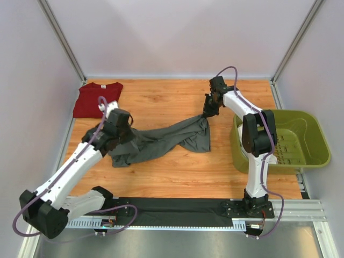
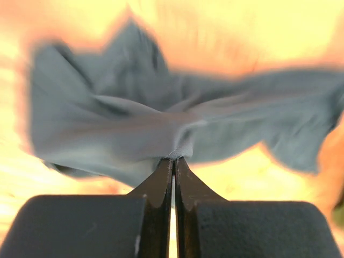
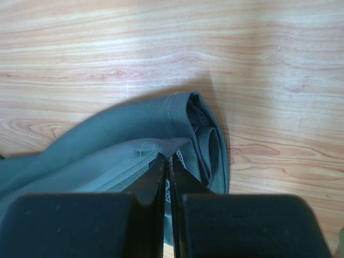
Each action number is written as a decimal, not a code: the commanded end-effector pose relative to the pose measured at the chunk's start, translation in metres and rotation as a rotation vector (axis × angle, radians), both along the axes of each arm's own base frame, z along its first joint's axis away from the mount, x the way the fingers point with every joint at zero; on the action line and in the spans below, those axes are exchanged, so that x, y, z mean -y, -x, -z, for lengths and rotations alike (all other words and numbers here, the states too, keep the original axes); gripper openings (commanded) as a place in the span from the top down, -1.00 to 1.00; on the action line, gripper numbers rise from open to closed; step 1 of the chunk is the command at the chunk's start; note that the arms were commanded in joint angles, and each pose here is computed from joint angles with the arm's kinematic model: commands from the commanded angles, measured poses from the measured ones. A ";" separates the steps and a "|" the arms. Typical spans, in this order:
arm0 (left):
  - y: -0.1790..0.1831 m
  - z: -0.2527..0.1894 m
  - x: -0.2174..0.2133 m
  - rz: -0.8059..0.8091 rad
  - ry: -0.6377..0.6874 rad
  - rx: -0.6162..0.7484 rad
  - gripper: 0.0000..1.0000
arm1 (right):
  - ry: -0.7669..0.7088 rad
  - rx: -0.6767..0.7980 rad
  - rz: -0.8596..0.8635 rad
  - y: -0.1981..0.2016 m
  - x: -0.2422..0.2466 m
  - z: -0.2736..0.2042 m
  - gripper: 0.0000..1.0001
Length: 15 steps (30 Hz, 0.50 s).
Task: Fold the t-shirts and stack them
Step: Flatten the tshirt out
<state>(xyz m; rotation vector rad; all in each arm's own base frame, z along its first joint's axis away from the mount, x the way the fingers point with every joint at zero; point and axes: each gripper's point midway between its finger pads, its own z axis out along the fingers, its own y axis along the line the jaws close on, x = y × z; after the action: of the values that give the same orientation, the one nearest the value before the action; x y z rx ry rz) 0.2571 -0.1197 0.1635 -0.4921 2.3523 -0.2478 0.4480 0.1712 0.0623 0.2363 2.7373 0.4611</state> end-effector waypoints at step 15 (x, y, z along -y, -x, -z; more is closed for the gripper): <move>-0.059 -0.295 -0.116 0.132 -0.467 0.607 1.00 | -0.024 0.812 0.080 -0.026 0.027 -0.321 0.99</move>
<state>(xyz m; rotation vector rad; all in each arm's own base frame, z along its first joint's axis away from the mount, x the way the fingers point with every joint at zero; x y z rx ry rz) 0.3194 -0.0078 0.4022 -0.2618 1.8824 -0.0008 0.4742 0.1701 0.3228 0.1175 2.0996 0.5329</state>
